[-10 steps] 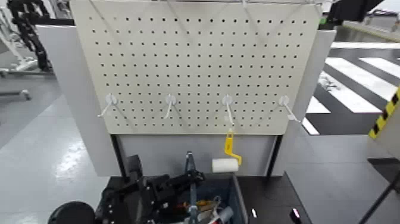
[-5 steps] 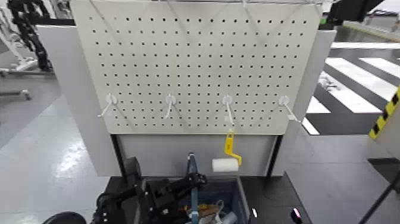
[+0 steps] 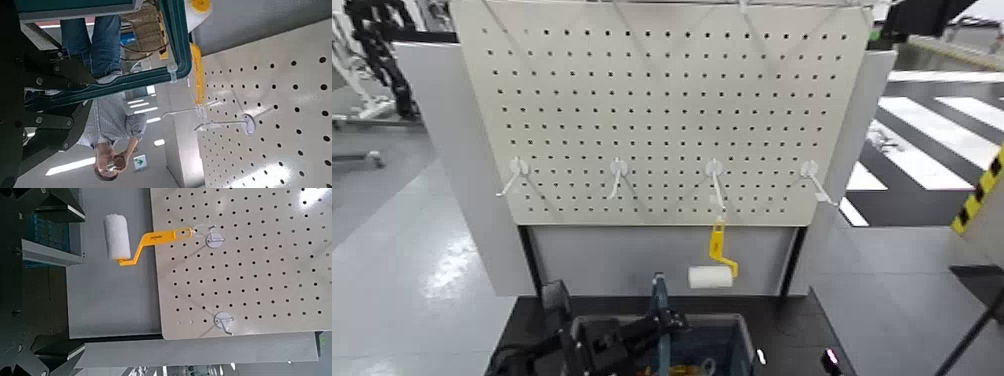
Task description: Grasp the handle of the crate.
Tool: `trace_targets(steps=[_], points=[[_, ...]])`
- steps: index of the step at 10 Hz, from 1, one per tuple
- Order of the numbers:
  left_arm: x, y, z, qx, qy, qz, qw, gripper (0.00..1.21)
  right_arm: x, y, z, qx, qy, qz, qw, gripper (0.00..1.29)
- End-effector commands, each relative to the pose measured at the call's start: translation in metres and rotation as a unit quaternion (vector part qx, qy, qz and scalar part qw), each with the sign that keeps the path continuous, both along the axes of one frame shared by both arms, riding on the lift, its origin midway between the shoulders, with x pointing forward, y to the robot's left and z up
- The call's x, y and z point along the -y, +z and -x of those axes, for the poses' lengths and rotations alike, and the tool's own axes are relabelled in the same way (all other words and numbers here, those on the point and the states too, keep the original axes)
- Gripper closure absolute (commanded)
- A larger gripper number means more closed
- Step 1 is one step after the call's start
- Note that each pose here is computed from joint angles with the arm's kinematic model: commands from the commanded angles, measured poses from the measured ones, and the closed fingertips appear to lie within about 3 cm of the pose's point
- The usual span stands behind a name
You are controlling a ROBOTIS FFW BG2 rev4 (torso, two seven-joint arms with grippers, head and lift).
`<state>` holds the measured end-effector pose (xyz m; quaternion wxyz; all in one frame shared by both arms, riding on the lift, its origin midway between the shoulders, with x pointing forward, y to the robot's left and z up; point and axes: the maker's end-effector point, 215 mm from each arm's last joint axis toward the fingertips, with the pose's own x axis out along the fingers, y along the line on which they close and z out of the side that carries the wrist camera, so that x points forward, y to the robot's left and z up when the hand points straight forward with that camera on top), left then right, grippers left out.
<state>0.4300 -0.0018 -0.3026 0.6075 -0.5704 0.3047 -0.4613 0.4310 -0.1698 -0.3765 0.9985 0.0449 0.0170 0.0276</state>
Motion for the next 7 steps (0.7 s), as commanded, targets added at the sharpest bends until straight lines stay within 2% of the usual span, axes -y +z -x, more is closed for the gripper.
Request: trace_targets(steps=[1, 7], points=[[0.002, 0.006, 0.012, -0.005, -0.002, 0.01, 1.0, 1.19, 0.001, 0.0, 0.0, 0.001, -0.002, 0.0, 1.0, 0.15], [0.022, 0.016, 0.029, -0.02, -0.026, 0.043, 0.999, 1.19, -0.002, 0.001, 0.0, 0.002, 0.0, 0.003, 1.0, 0.15]])
